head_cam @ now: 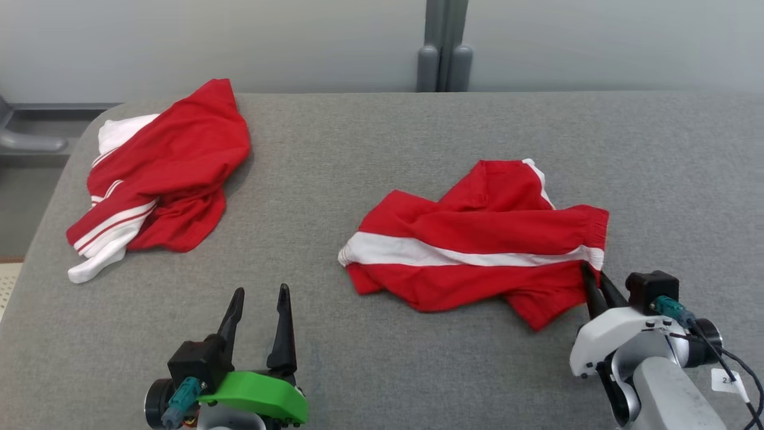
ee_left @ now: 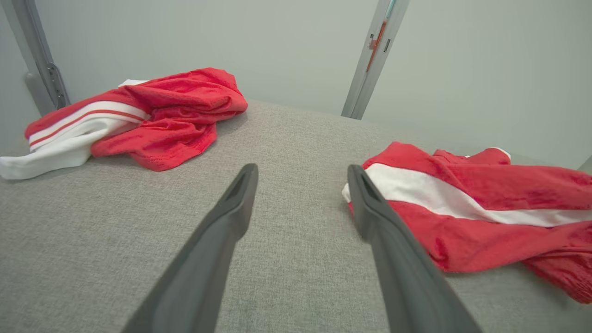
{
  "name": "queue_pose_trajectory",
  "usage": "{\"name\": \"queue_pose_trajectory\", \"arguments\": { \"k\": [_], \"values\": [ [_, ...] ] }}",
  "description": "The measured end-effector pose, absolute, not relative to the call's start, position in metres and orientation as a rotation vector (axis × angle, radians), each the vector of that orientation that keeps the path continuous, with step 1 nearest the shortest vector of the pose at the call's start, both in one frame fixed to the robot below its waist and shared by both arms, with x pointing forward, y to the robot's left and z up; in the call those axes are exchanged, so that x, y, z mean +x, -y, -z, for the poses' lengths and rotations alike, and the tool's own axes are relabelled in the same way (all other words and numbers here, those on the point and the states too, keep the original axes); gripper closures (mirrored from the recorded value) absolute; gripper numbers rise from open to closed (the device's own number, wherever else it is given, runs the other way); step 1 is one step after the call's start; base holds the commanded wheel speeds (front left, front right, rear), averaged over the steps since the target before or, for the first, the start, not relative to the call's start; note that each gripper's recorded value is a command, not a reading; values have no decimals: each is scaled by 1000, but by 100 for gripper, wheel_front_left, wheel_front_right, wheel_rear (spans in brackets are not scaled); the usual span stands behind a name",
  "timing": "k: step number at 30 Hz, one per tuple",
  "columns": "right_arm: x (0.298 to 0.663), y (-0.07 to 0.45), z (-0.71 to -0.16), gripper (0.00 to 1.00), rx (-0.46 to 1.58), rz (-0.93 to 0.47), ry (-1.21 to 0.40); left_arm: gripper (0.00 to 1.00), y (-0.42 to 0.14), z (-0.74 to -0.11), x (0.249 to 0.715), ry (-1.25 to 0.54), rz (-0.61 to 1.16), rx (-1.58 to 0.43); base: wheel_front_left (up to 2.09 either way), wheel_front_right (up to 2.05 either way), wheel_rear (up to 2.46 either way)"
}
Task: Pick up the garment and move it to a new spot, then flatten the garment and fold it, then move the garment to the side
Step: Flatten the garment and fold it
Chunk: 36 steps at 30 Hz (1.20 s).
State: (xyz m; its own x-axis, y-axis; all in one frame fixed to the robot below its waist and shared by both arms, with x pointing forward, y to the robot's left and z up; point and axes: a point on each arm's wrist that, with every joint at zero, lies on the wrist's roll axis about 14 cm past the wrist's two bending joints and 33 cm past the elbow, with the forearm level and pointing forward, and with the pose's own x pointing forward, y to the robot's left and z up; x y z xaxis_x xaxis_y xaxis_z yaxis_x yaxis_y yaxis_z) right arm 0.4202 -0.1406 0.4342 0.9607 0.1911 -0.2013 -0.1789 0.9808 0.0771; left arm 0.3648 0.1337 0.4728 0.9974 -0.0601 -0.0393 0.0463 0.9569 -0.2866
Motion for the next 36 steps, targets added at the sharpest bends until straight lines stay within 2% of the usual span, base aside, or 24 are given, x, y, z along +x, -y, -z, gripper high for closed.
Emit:
{"name": "queue_pose_trajectory", "arguments": {
  "k": [6,13,14,15,16,17,25,36],
  "values": [
    [407,184,-423,100,24,-87,-265,0,-114,-471,372,-62,115,-291,0,0,0],
    [407,196,-413,100,17,-58,-292,0,-110,-463,376,-87,121,-291,0,0,0],
    [407,198,-413,95,5,-56,-289,0,-111,-462,376,-88,121,-291,0,0,0],
    [407,201,-413,78,-8,-53,-282,0,-110,-462,376,-88,122,-291,0,0,0],
    [408,202,-415,24,-10,-49,-273,0,-110,-462,375,-89,123,-290,0,0,0],
    [409,202,-417,0,-8,-47,-262,0,-110,-462,375,-90,124,-290,0,0,0],
    [407,199,-439,0,1,-42,-172,0,-109,-476,374,-49,132,-294,0,0,0],
    [403,181,-505,0,-23,-86,46,0,-94,-502,367,24,187,-290,0,0,0]
  ]
}}
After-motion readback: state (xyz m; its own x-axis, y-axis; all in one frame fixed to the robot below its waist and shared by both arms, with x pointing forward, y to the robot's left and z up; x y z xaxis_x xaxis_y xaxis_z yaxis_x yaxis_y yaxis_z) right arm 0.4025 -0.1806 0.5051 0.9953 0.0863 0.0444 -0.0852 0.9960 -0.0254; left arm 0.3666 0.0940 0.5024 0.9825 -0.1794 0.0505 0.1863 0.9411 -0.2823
